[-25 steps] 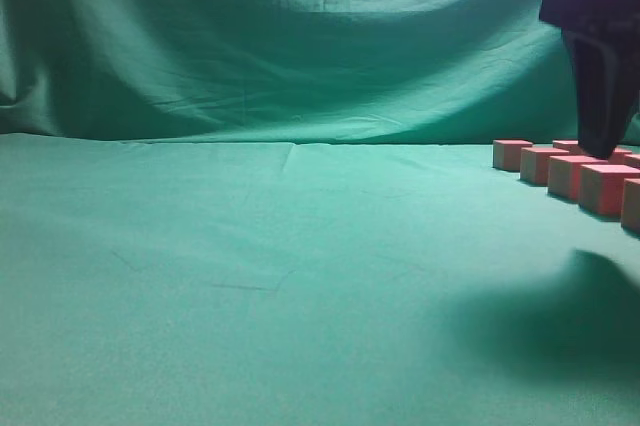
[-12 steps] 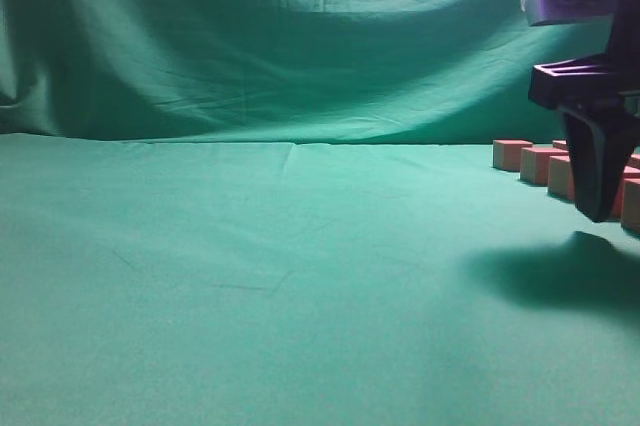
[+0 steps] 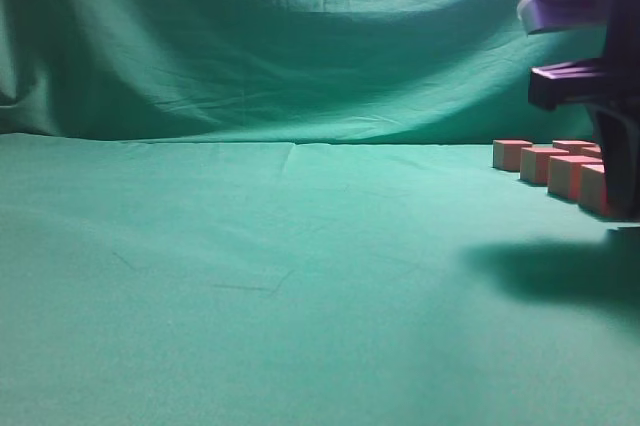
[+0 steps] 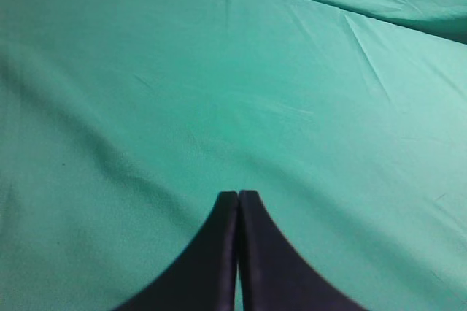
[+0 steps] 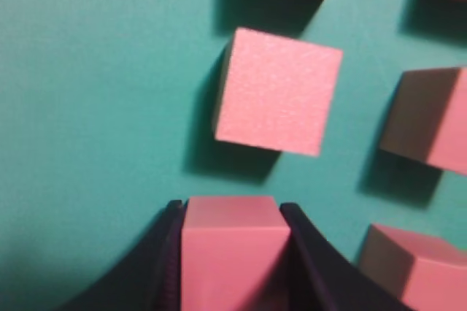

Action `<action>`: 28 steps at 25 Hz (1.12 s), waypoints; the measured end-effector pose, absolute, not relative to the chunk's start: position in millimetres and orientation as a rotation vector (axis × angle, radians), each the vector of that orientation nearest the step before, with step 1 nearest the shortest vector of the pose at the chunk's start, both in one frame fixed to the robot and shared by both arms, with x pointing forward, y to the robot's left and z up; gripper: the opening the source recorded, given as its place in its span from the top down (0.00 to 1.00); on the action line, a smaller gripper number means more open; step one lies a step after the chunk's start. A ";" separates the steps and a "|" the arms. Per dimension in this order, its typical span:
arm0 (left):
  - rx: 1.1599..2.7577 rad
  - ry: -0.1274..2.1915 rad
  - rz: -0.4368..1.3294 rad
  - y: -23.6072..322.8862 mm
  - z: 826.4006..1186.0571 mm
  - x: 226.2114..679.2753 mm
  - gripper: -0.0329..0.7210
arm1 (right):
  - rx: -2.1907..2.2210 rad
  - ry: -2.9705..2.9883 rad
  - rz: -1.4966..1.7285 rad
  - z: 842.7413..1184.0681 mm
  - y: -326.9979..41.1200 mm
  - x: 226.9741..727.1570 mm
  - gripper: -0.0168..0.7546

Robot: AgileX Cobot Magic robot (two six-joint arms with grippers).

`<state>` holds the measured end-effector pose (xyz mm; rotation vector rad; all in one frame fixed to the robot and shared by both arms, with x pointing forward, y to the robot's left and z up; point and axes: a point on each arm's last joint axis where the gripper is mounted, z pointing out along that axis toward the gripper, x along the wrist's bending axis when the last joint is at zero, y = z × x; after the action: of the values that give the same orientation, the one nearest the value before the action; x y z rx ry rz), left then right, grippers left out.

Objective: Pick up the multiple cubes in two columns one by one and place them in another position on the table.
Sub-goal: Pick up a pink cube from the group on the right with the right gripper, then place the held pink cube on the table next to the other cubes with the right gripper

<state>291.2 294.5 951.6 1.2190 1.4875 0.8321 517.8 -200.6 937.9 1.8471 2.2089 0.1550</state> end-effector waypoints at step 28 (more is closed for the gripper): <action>1.219 1.488 0.832 294.5 951.6 291.2 0.96 | 1.139 2.765 0.185 993.9 -82.9 601.0 0.63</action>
<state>291.2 294.5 951.6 1.2190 1.4875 0.8321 601.0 -82.9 993.9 1.1392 2.7653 0.1846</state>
